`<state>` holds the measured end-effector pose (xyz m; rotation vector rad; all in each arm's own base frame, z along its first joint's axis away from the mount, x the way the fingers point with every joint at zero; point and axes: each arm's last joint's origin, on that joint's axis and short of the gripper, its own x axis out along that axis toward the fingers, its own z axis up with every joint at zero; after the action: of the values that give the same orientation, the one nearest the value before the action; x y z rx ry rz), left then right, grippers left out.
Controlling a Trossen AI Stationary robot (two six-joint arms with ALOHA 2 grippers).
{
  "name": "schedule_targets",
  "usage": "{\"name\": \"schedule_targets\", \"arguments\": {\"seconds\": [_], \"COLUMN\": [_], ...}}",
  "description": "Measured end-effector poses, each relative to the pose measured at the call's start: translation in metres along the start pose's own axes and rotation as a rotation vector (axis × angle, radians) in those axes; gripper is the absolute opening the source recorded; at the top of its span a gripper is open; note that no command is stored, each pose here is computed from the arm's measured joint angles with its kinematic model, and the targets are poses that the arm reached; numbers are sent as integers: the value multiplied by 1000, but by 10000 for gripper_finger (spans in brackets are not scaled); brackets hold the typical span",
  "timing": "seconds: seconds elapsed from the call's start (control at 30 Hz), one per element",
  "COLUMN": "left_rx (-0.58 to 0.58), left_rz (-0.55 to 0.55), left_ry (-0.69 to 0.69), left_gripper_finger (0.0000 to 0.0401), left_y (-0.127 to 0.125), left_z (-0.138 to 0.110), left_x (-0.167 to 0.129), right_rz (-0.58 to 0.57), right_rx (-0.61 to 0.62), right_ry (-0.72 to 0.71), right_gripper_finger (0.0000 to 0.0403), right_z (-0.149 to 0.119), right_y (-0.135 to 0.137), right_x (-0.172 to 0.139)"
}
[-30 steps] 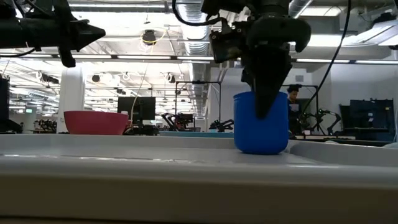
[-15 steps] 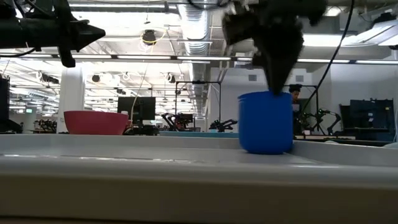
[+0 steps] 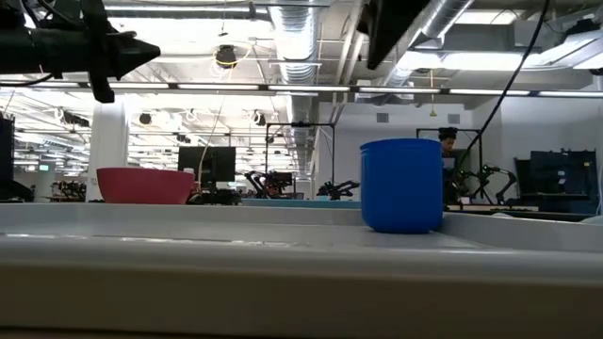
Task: Set up tray
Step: Put the light blue plate to the left of the blue mug on the gray tray
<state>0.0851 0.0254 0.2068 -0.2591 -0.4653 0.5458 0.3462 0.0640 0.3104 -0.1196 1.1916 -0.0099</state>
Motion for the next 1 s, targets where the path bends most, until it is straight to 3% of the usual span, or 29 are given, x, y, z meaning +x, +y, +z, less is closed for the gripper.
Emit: {"name": "schedule_targets", "arguments": {"seconds": [0.13, 0.3, 0.57, 0.73, 0.9, 1.0], "left_rx": [14, 28, 86, 61, 23, 32], "left_rz": [-4, 15, 265, 210, 161, 165], "left_ry": [1, 13, 83, 64, 51, 50], "left_gripper_finger": [0, 0, 0, 0, 0, 0], "left_y": [0, 1, 10, 8, 6, 6], "left_z": [0, -2, -13, -10, -8, -8], "left_x": [0, 0, -2, -1, -1, -1], "right_rz": [-141, -159, -183, -197, -86, -41], "right_rx": [102, 177, 280, 354, 238, 246], "right_ry": [-62, -80, -94, -104, -107, -121], "right_gripper_finger": [67, 67, 67, 67, 67, 67], "right_z": [3, 10, 26, 31, 35, 38], "right_y": [-12, -23, -49, -72, -91, -98], "right_x": [-4, 7, 48, 69, 90, 105]}}
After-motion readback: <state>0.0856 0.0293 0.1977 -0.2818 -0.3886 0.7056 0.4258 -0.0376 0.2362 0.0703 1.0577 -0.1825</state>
